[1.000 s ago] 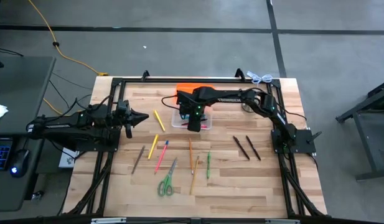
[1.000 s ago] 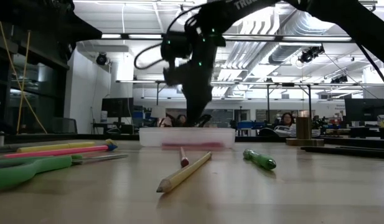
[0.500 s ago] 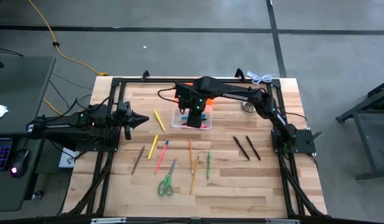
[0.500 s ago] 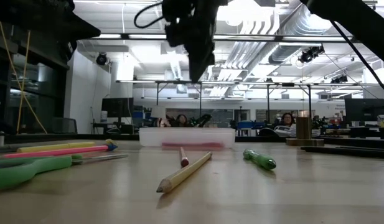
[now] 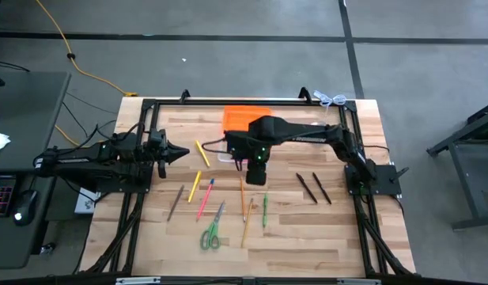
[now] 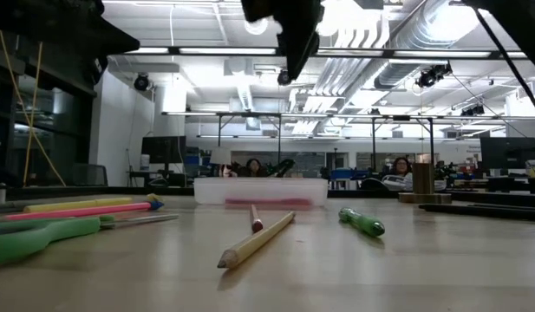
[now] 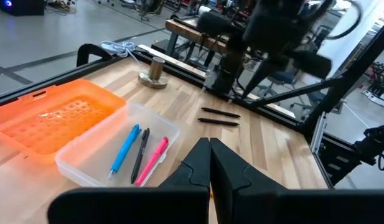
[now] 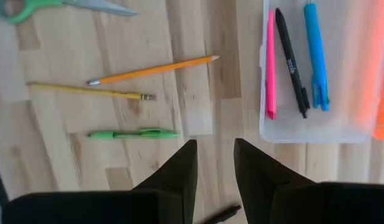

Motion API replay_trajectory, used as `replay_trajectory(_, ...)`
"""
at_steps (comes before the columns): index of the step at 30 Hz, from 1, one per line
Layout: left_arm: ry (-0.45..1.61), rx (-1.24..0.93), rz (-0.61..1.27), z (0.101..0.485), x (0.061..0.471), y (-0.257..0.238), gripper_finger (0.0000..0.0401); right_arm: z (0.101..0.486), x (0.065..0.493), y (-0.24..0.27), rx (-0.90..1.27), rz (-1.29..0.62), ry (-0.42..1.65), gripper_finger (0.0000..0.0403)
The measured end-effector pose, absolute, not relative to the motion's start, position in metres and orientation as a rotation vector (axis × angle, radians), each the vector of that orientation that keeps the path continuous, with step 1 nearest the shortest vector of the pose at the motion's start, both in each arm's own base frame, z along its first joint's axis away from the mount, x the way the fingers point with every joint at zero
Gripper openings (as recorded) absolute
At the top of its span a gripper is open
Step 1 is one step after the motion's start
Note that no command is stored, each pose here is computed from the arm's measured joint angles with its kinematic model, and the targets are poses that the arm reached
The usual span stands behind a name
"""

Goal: Pick & place school supplies into a supply box
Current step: Put the black pen into the transparent supply box

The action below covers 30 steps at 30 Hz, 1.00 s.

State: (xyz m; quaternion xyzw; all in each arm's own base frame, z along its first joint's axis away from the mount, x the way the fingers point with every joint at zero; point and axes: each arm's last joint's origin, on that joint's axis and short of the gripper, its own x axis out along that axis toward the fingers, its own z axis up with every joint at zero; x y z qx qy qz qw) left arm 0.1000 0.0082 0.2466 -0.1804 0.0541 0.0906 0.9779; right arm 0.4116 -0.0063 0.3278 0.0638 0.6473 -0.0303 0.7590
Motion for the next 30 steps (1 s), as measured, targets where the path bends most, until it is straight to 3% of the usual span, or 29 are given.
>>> replay_trajectory(12,0.092,-0.339,0.155,0.249,0.100,0.008,0.0033,0.372,0.382,0.017,0.154,-0.180,1.279,0.0083)
replay_trajectory(30,0.066,-0.312,0.089,0.252,0.101,0.006,0.0033,0.376,0.379,0.022,0.185,-0.221,1.261,0.0083)
